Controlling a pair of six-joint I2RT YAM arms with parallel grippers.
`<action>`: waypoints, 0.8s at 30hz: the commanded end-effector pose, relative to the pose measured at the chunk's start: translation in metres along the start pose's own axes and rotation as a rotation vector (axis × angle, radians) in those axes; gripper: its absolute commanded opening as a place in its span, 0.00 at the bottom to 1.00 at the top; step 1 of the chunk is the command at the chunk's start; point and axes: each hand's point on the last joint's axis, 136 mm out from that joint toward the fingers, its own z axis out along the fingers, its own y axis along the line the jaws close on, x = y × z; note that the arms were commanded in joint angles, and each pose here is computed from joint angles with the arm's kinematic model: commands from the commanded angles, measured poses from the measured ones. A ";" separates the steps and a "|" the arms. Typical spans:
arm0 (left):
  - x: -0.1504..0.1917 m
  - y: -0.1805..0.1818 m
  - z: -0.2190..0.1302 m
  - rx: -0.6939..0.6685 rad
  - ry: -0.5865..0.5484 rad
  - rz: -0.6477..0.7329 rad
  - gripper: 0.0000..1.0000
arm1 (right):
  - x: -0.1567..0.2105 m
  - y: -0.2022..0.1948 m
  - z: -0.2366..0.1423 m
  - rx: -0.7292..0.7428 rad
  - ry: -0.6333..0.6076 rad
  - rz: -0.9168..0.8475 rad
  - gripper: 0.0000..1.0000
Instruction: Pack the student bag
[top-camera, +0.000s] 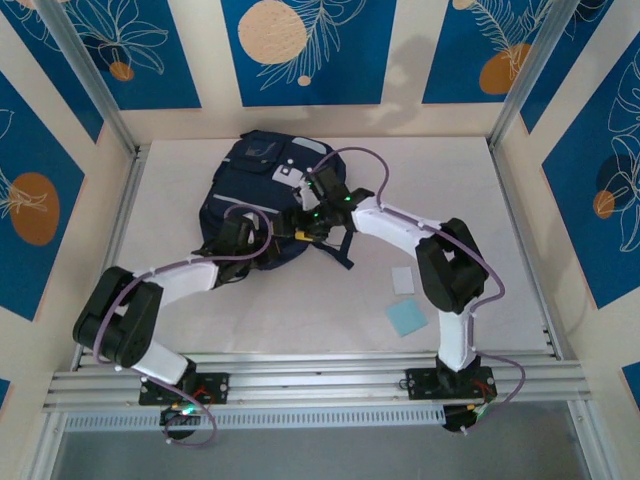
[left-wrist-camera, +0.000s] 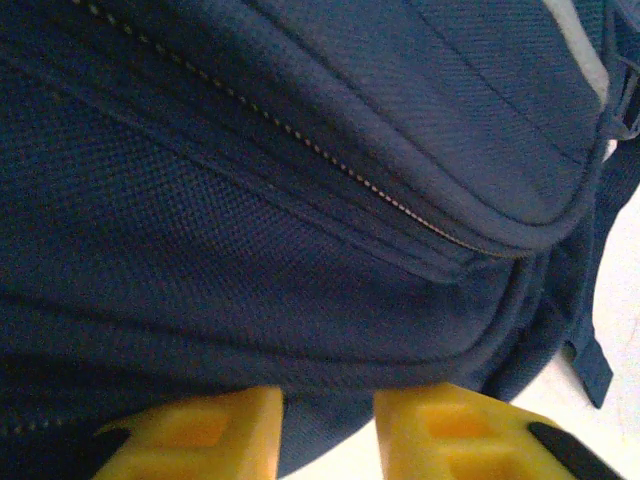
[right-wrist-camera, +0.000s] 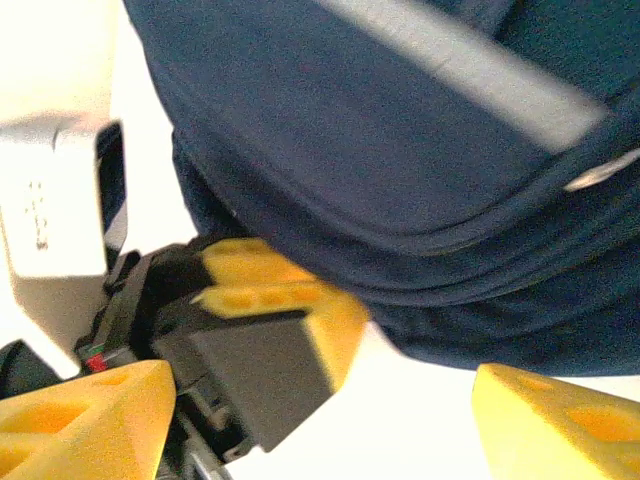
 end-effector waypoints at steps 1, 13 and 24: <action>-0.008 0.003 -0.020 -0.058 -0.021 0.062 0.37 | -0.030 -0.016 -0.032 0.041 -0.078 -0.006 0.77; -0.010 -0.002 -0.046 -0.061 -0.030 0.080 0.61 | -0.110 -0.051 -0.013 0.068 -0.150 -0.008 0.61; -0.039 0.005 -0.022 -0.097 -0.102 0.013 0.69 | -0.104 -0.046 0.044 0.001 -0.038 -0.038 0.38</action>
